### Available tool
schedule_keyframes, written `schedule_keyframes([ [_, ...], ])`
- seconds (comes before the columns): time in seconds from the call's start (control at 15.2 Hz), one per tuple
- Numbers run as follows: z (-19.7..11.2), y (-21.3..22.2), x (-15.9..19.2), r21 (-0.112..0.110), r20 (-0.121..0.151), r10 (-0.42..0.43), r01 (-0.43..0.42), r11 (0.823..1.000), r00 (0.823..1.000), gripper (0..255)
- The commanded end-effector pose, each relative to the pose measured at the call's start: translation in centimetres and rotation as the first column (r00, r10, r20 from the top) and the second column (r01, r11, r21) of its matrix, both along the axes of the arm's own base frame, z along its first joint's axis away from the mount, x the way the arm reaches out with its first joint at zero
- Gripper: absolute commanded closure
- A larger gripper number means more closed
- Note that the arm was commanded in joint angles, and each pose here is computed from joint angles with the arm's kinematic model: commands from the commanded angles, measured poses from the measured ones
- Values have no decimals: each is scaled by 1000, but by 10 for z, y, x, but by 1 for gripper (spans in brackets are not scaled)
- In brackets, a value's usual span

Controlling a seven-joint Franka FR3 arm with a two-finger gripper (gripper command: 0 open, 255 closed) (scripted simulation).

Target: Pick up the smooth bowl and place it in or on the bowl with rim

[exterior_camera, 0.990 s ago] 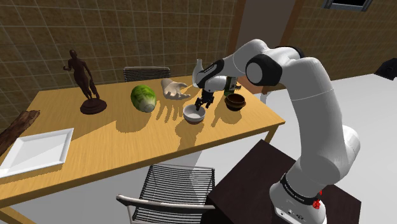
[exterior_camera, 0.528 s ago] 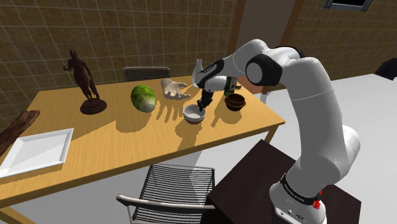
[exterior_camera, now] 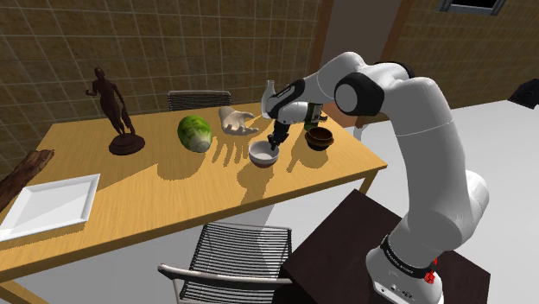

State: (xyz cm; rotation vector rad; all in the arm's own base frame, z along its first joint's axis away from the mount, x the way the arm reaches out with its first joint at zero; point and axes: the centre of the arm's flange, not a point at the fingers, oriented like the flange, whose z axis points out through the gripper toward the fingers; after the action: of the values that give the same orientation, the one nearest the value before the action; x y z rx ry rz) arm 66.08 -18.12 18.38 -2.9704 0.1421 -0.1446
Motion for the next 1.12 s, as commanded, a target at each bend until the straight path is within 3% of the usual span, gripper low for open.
schedule_keyframes([
  [0.0, 10, 0, 0, 0, 1, 0, 0, 1000, 1000, 255],
  [1.06, 94, 0, 0, 0, 1, 0, 0, 1000, 1000, 255],
])
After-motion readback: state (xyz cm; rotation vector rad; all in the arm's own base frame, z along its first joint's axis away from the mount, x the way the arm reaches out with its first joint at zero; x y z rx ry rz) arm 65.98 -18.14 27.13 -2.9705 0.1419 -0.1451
